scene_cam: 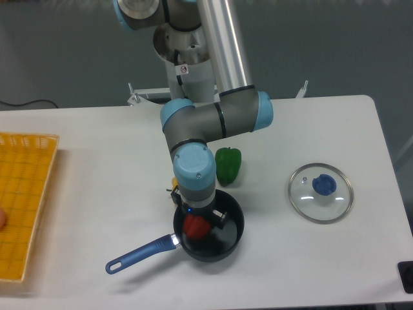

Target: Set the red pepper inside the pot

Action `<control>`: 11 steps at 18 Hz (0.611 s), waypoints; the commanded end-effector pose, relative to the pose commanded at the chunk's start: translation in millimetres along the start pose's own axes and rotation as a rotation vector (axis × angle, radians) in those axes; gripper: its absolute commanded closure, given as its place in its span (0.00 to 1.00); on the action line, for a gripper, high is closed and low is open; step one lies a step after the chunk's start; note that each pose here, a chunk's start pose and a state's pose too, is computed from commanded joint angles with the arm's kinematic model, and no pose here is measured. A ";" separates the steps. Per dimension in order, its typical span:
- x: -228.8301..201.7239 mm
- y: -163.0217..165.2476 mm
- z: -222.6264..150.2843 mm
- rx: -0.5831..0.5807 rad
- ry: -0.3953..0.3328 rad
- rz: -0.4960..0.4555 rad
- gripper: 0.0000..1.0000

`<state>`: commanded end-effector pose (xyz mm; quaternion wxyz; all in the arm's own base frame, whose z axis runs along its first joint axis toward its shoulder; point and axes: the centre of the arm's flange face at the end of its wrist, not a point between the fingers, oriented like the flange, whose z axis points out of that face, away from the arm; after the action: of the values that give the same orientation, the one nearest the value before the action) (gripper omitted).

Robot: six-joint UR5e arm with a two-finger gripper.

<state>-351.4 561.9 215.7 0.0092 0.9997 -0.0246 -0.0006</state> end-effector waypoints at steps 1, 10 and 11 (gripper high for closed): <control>0.1 0.1 -1.0 0.001 -0.001 0.000 0.36; -1.0 0.5 -3.6 0.004 -0.004 0.005 0.08; -1.3 0.3 -5.3 0.006 -0.007 0.003 0.08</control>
<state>-352.7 561.8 221.0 0.0060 0.9996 -0.0261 -0.0038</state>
